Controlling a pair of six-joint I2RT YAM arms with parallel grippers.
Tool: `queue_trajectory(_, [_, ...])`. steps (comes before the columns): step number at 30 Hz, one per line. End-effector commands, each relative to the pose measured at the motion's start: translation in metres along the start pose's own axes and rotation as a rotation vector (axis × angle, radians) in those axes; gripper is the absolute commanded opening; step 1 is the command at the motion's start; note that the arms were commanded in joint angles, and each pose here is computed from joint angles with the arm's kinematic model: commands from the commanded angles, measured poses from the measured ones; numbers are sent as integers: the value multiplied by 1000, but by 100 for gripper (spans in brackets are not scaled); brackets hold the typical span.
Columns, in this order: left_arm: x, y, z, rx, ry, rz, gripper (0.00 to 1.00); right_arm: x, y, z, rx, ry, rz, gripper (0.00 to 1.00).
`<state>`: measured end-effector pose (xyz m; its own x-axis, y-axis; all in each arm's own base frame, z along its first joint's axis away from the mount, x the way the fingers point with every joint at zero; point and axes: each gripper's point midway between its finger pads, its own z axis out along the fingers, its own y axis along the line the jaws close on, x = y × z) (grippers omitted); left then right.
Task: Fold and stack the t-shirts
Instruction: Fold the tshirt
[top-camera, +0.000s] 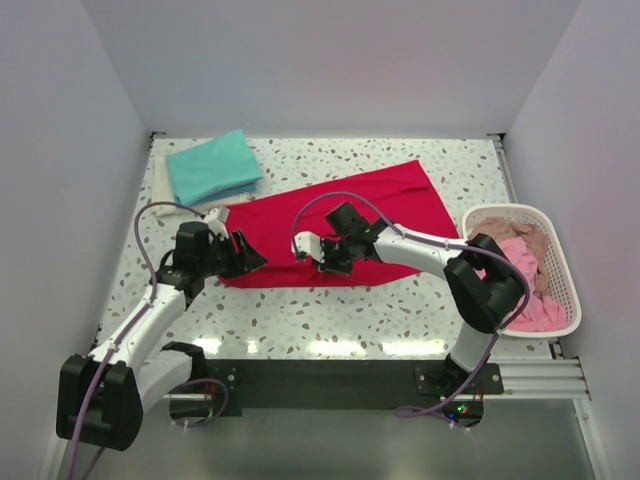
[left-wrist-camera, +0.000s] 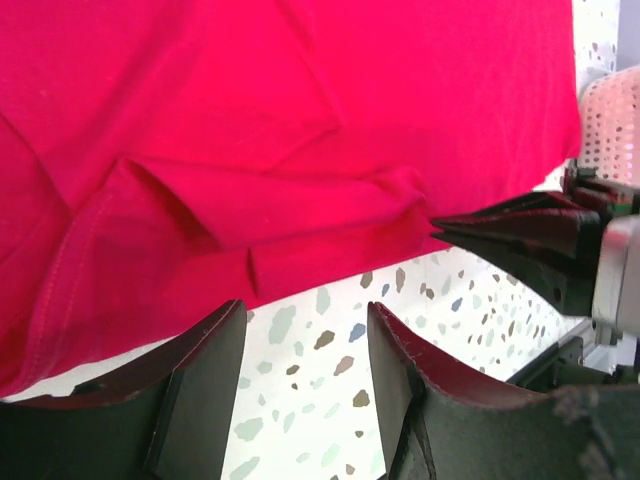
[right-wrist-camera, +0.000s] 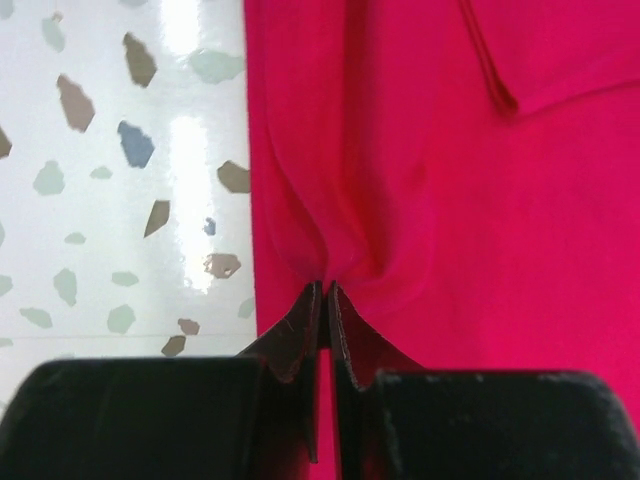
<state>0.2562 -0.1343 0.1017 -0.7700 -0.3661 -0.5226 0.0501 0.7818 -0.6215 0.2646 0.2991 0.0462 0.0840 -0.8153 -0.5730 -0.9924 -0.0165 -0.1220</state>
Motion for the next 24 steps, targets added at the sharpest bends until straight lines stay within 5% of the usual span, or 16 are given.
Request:
queue_trajectory(1, [9, -15, 1, 85, 29, 8, 56, -26, -30, -4, 86, -69, 78, 4])
queue_trajectory(8, [39, -4, 22, 34, 136, 1, 54, -35, -47, -12, 96, -116, 153, 1])
queue_trajectory(24, [39, 0, 65, -15, 168, 11, 47, -33, -41, -8, 68, -126, 176, 1])
